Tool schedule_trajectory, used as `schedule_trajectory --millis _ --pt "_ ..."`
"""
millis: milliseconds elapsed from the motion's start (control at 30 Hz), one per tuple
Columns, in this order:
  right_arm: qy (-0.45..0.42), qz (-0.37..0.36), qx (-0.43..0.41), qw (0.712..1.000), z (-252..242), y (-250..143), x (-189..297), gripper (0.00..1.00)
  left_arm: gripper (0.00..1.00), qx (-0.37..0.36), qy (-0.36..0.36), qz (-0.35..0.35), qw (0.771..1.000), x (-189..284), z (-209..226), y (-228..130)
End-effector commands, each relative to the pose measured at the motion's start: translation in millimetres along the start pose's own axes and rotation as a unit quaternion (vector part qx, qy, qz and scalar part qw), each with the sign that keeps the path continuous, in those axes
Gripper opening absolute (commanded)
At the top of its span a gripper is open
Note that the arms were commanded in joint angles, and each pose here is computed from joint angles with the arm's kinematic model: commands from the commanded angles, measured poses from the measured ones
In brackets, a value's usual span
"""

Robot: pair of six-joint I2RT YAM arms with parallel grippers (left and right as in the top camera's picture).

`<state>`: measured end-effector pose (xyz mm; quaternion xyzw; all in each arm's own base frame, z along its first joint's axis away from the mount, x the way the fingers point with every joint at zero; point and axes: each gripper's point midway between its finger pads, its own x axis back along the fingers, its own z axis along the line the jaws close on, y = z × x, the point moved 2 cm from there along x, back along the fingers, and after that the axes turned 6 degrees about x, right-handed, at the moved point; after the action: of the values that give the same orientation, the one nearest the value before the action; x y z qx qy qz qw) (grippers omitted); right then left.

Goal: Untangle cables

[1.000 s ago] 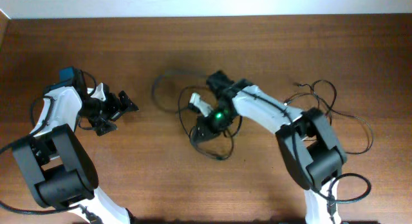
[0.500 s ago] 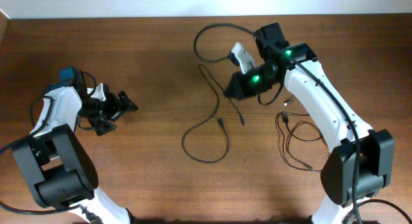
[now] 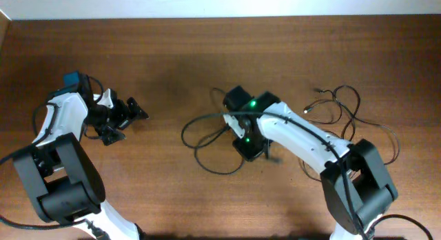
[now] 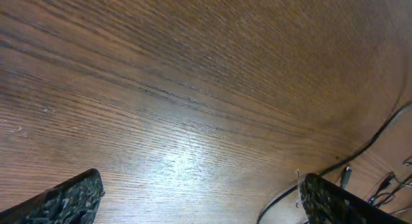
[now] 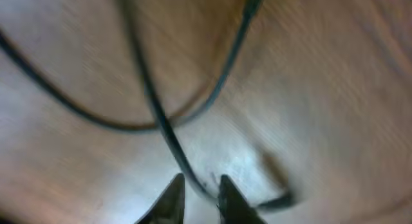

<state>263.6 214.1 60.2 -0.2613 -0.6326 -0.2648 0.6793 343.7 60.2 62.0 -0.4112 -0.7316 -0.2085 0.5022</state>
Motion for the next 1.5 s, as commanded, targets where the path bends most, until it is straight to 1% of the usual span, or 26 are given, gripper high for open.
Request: schedule_trajectory --millis 0,33,67,100,133,200,400,500,633,733,833,867,900,933,967,1067,1200,1267,1333,1367,1400,1467 --pt "-0.024 -0.016 0.003 1.000 -3.8 3.5 -16.7 0.31 0.99 -0.008 -0.005 -0.014 1.000 8.2 -5.9 3.9" --pt "-0.024 -0.025 -0.009 0.999 -4.4 6.1 -19.5 0.43 0.99 -0.008 -0.005 -0.014 1.000 8.2 -5.9 3.9" --pt "-0.025 -0.035 -0.022 0.999 -4.9 9.5 -21.1 0.46 0.99 -0.008 -0.005 -0.014 1.000 8.2 -5.9 3.9" --pt "-0.022 -0.043 -0.029 0.998 -4.2 12.9 -21.3 0.53 0.99 -0.008 -0.005 -0.014 1.000 8.2 -5.9 3.9" --pt "-0.018 -0.049 -0.028 0.998 -3.3 15.5 -21.1 0.55 0.99 -0.008 -0.005 -0.014 1.000 8.2 -6.0 3.9" --pt "-0.016 -0.060 -0.024 0.998 -3.0 20.6 -20.6 0.63 0.99 -0.009 -0.005 -0.014 1.000 8.1 -6.1 3.8" --pt "-0.028 -0.089 0.067 0.993 -4.8 34.5 -18.5 0.70 0.99 -0.009 -0.005 -0.014 1.000 8.1 -6.1 3.8" --pt "-0.033 -0.107 0.077 0.991 -6.1 42.2 -20.1 0.71 0.99 -0.009 -0.005 -0.014 1.000 8.1 -6.1 3.8" --pt "-0.029 -0.097 0.088 0.991 -5.4 43.2 -33.8 0.70 0.99 -0.009 -0.005 -0.014 1.000 8.1 -6.1 3.8" --pt "-0.027 -0.087 0.105 0.990 -2.7 42.4 -42.1 0.59 0.99 -0.008 -0.004 -0.014 1.000 8.1 -6.1 3.7" --pt "-0.027 -0.069 0.122 0.990 0.1 37.0 -48.9 0.56 0.99 -0.009 -0.005 -0.014 1.000 8.1 -6.1 3.8" --pt "-0.026 -0.063 0.128 0.989 0.4 35.5 -51.9 0.48 0.99 -0.009 -0.004 -0.014 1.000 8.1 -6.1 3.7" --pt "-0.026 -0.063 0.129 0.989 0.4 35.5 -52.0 0.42 0.99 -0.009 -0.004 -0.014 1.000 8.1 -6.1 3.7" --pt "-0.026 -0.063 0.129 0.989 0.4 35.6 -52.0 0.29 0.99 -0.009 -0.004 -0.014 1.000 8.1 -6.1 3.7" --pt "-0.026 -0.064 0.129 0.989 0.5 35.8 -51.9 0.04 0.99 -0.009 -0.004 -0.014 1.000 8.1 -6.1 3.7" --pt "-0.023 -0.069 0.129 0.989 1.6 42.7 -36.7 0.04 0.99 -0.009 -0.004 -0.014 1.000 8.1 -6.1 3.7" --pt "-0.037 -0.104 0.130 0.985 -0.3 72.0 20.7 0.04 0.99 -0.009 -0.004 -0.014 1.000 8.1 -6.1 3.7" --pt "-0.079 -0.119 0.125 0.982 -11.3 85.8 60.0 0.04 0.99 -0.009 -0.004 -0.014 1.000 8.1 -6.1 3.7" --pt "-0.152 -0.123 0.112 0.974 -32.4 92.5 91.4 0.04 0.99 -0.009 -0.004 -0.014 1.000 8.1 -6.1 3.7" --pt "-0.207 -0.125 0.076 0.967 -52.6 93.4 106.9 0.04 0.99 -0.009 -0.004 -0.014 1.000 8.1 -6.0 3.6" --pt "-0.238 -0.122 0.050 0.962 -67.7 90.8 112.6 0.04 0.99 -0.009 -0.004 -0.014 1.000 8.1 -6.0 3.6" --pt "-0.258 -0.117 -0.004 0.959 -95.2 81.9 115.6 0.04 0.99 -0.008 -0.004 -0.012 1.000 8.1 -5.8 3.0"
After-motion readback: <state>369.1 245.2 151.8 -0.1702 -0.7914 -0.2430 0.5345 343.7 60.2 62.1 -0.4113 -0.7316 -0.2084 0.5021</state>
